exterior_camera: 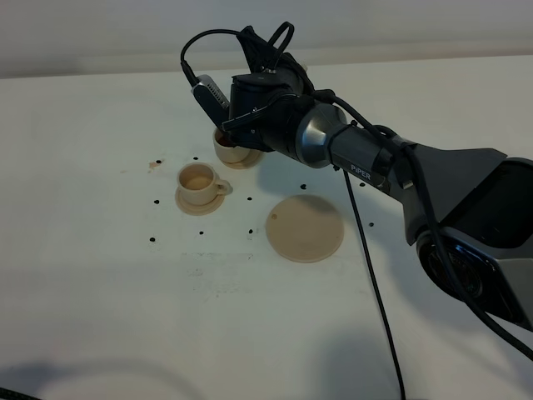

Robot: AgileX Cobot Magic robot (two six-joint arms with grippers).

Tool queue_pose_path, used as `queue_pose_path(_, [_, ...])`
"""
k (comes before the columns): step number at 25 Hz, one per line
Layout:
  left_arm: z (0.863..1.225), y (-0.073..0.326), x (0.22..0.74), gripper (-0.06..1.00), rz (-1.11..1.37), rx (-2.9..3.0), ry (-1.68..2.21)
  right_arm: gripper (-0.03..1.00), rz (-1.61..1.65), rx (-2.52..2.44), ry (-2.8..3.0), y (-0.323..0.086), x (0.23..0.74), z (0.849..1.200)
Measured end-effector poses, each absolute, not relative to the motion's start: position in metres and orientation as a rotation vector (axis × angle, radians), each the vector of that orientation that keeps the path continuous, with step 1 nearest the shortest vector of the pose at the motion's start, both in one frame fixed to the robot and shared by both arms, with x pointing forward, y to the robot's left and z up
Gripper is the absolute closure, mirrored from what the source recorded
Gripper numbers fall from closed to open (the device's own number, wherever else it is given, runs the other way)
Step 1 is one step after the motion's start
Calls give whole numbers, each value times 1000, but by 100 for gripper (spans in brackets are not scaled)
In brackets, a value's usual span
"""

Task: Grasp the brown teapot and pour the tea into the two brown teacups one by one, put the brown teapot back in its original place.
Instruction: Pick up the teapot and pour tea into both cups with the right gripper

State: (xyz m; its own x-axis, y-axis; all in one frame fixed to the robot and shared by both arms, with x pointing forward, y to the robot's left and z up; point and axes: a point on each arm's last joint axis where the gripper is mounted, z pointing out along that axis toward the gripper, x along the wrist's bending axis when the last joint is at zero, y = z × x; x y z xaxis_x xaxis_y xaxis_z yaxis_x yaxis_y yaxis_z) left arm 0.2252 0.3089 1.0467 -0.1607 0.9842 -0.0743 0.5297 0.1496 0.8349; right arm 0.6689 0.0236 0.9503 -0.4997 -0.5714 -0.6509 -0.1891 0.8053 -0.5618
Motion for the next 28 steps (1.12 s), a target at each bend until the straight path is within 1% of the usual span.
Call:
queue_pose_path(13, [1047, 309, 225, 45, 891, 1451, 1779, 87, -531, -557, 2074, 24, 669, 951])
queue_pose_path(19, [1047, 309, 225, 45, 891, 1451, 1779, 87, -471, -453, 2138, 23, 667, 947])
queue_pose_path(28, [1047, 309, 225, 45, 891, 1451, 1779, 87, -467, -289, 2211, 18, 662, 944])
